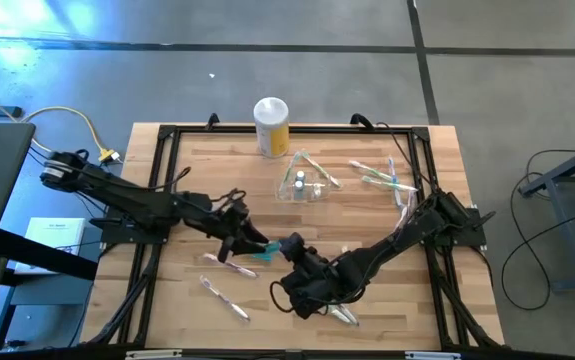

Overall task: Pick & Place toothbrushing station
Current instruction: Put the top mouthwash into the transparent organizer

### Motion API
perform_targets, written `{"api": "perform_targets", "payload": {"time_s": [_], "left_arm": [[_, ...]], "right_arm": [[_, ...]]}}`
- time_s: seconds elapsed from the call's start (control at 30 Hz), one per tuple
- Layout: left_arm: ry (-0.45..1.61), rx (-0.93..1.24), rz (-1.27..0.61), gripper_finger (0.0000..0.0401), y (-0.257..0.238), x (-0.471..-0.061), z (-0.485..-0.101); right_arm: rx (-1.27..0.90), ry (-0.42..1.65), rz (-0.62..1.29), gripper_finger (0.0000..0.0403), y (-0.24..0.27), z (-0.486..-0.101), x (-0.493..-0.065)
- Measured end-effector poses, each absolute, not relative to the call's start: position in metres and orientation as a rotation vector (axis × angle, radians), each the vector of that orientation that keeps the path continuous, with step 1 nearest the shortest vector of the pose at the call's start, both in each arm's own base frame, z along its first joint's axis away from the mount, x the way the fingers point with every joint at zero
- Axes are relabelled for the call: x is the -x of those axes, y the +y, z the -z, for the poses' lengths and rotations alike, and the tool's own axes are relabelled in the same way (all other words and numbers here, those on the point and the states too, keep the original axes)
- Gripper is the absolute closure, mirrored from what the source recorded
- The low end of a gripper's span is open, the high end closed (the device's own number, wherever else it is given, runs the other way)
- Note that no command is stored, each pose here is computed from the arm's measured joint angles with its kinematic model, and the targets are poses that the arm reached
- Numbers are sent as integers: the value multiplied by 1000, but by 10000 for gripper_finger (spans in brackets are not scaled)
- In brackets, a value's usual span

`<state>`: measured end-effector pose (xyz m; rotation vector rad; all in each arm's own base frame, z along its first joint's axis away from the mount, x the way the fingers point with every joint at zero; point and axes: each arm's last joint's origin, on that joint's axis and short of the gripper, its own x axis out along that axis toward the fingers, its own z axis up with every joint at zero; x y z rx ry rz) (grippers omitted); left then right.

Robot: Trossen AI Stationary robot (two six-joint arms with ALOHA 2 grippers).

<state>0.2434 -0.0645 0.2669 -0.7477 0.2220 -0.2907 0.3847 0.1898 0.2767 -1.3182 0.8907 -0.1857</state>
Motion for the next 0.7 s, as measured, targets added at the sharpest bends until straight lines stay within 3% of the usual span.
{"api": "perform_targets", "payload": {"time_s": [0.2,0.47,0.7], "left_arm": [[374,698,235,217,-69,-261,-259],[411,622,265,225,-73,-274,-257],[413,568,272,315,-73,-273,-256]], "right_arm": [[1273,903,205,316,186,-276,-384],[1204,906,217,316,186,-274,-383],[1152,915,198,285,186,-273,-381]]}}
